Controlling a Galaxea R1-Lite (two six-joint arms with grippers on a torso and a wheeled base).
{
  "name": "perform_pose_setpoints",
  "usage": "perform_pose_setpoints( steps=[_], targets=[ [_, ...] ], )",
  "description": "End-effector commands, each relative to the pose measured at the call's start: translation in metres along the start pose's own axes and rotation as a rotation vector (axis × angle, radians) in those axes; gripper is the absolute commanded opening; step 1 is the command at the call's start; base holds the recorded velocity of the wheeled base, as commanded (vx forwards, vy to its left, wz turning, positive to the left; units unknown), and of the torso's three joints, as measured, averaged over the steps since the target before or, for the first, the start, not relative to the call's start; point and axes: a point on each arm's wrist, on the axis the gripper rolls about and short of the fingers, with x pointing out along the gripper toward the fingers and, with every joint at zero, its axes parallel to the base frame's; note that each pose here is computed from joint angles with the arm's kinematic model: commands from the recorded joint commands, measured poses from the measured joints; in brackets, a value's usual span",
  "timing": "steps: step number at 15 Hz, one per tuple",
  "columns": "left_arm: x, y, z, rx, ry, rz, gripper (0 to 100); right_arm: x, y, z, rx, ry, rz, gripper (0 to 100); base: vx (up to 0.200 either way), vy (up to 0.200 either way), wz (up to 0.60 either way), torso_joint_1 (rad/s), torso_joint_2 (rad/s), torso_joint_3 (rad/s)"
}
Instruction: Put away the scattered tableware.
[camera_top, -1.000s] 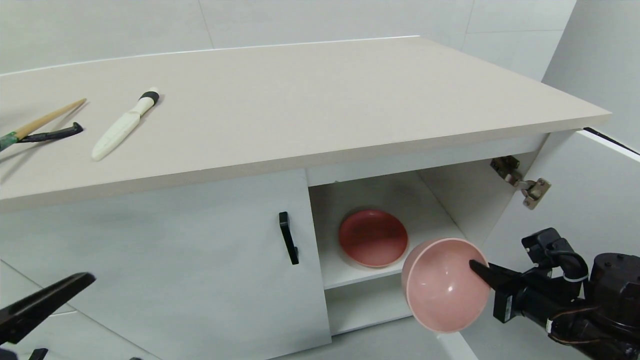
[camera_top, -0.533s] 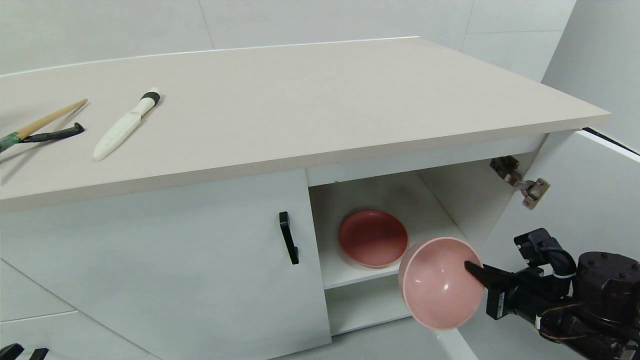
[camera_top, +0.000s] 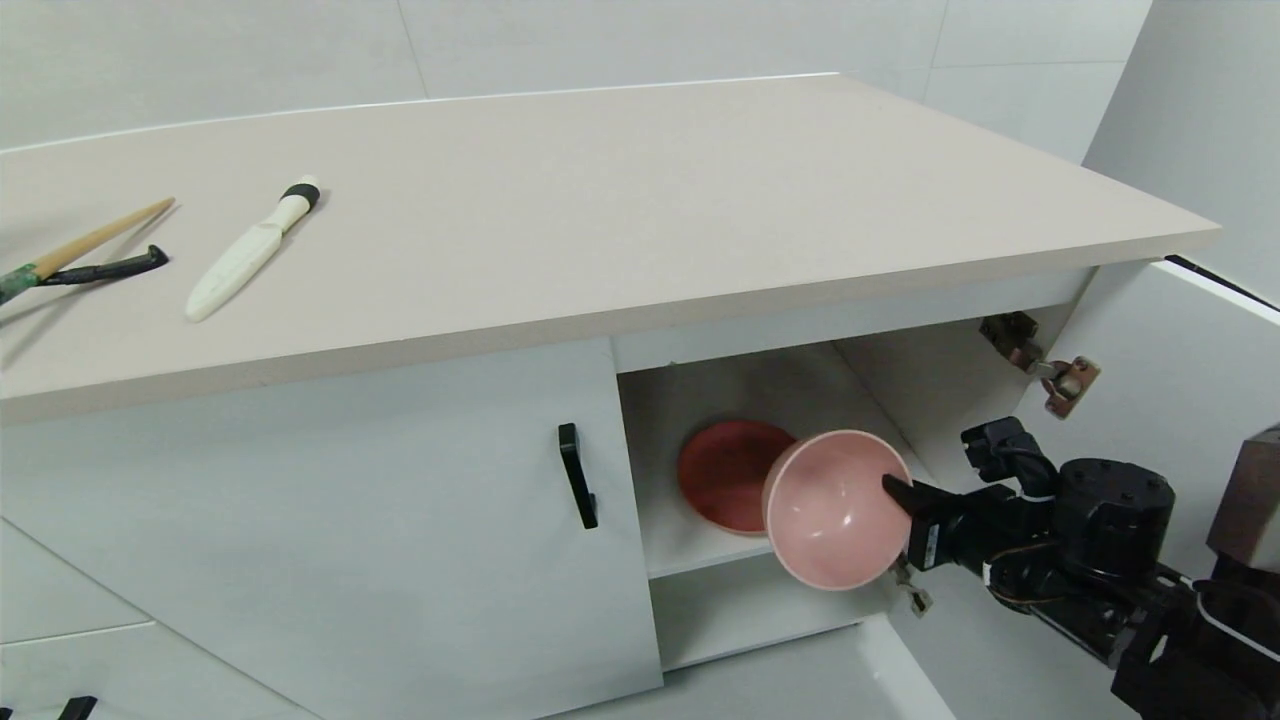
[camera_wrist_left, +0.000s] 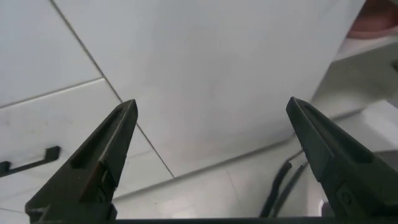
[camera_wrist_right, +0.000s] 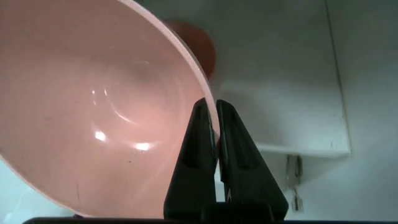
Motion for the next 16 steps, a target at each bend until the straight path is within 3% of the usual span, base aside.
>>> perform_pose_setpoints(
  steps=[1, 3, 6, 8, 11, 13, 14, 16],
  targets=[
    [-0.003, -0.001, -0.001, 0.003, -0.039, 0.019, 100, 0.015, -0.004, 0.003, -0.003, -0.034, -0.01, 0, 0.0, 0.0, 0.0, 0.0, 0.0, 0.0],
    [-0.004, -0.001, -0.001, 0.003, -0.047, 0.019, 100, 0.034, -0.005, 0.006, -0.006, -0.077, -0.005, 0, 0.0, 0.0, 0.0, 0.0, 0.0, 0.0],
    [-0.005, -0.001, -0.002, -0.003, -0.066, 0.023, 100, 0.052, -0.006, -0.004, -0.007, -0.072, -0.003, 0, 0.0, 0.0, 0.0, 0.0, 0.0, 0.0],
    [-0.006, -0.001, -0.002, -0.037, -0.069, 0.025, 100, 0.063, -0.005, 0.007, -0.009, -0.109, 0.003, 0, 0.0, 0.0, 0.0, 0.0, 0.0, 0.0],
    [-0.006, -0.001, -0.002, -0.014, -0.075, 0.025, 100, 0.079, -0.001, 0.015, -0.007, -0.082, 0.014, 0, 0.0, 0.0, 0.0, 0.0, 0.0, 0.0],
    [-0.006, -0.001, -0.003, -0.062, -0.071, 0.025, 100, 0.089, 0.004, 0.022, -0.009, -0.075, 0.026, 0, 0.0, 0.0, 0.0, 0.0, 0.0, 0.0],
    [-0.006, 0.0, -0.002, -0.14, -0.073, 0.034, 100, 0.09, 0.008, 0.023, -0.009, -0.07, 0.035, 0, 0.0, 0.0, 0.0, 0.0, 0.0, 0.0],
    [-0.006, 0.0, -0.002, -0.141, -0.072, 0.048, 100, 0.09, 0.011, 0.019, -0.01, -0.059, 0.039, 0, 0.0, 0.0, 0.0, 0.0, 0.0, 0.0]
  ],
)
